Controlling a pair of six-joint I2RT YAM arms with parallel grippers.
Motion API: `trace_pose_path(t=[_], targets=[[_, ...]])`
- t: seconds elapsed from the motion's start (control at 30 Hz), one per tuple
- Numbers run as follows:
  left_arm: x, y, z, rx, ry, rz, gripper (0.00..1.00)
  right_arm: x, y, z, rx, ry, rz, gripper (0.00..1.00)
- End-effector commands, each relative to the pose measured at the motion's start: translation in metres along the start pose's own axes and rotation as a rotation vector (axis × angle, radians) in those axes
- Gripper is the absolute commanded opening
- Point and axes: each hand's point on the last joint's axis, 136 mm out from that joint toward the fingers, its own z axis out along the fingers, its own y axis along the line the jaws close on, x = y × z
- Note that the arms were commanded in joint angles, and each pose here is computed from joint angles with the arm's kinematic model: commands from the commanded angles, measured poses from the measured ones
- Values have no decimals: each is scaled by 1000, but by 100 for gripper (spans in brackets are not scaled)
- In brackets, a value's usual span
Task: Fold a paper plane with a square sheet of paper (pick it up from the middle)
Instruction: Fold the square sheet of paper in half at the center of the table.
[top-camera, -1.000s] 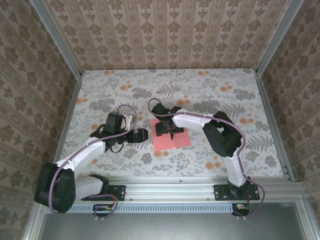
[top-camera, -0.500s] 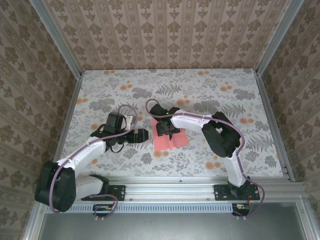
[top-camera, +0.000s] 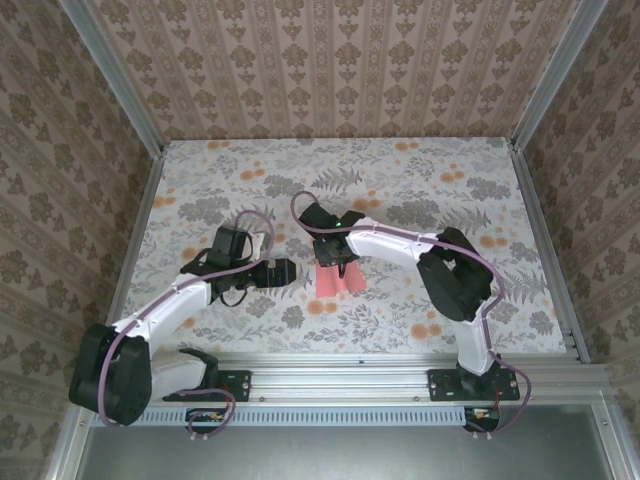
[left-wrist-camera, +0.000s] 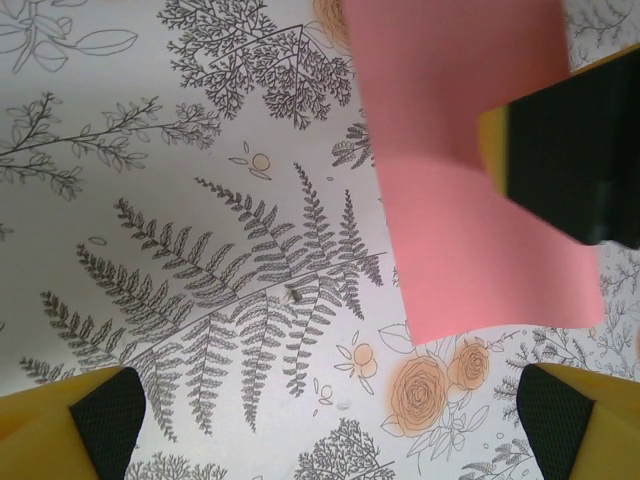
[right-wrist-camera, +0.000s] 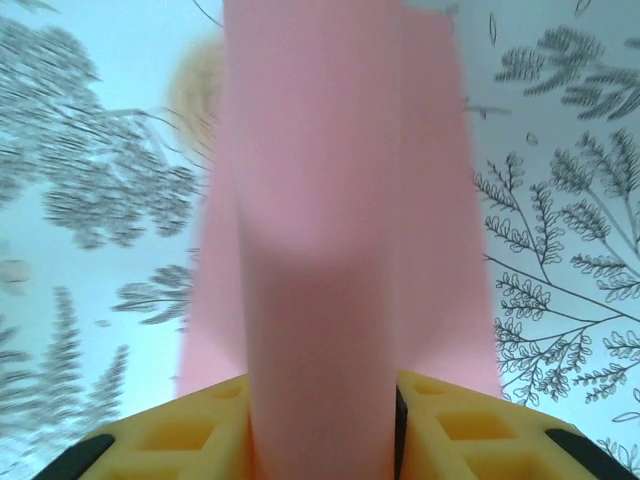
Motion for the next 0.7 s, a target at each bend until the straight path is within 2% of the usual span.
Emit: trace_pose_path(t=[0.0, 0.1, 0.23, 0.33, 0.53, 0.67], targets=[[-15, -6, -22, -27, -51, -27, 100, -18, 18, -41, -141, -83, 21, 33], [-24, -12, -41, -20, -93, -39, 100, -26, 31, -66, -264, -125, 49, 32], [-34, -28, -62, 23, -138, -29, 100, -34, 44, -92, -524, -169, 168, 31], [-38, -38, -67, 66, -143, -33, 100, -33, 42, -100, -624, -184, 206, 30], [-46, -53, -54, 173, -134, -75, 99, -18, 32, -81, -748, -154, 308, 29], [-47, -57, -37, 201, -108, -97, 93, -1, 20, -61, -756, -110, 329, 30]])
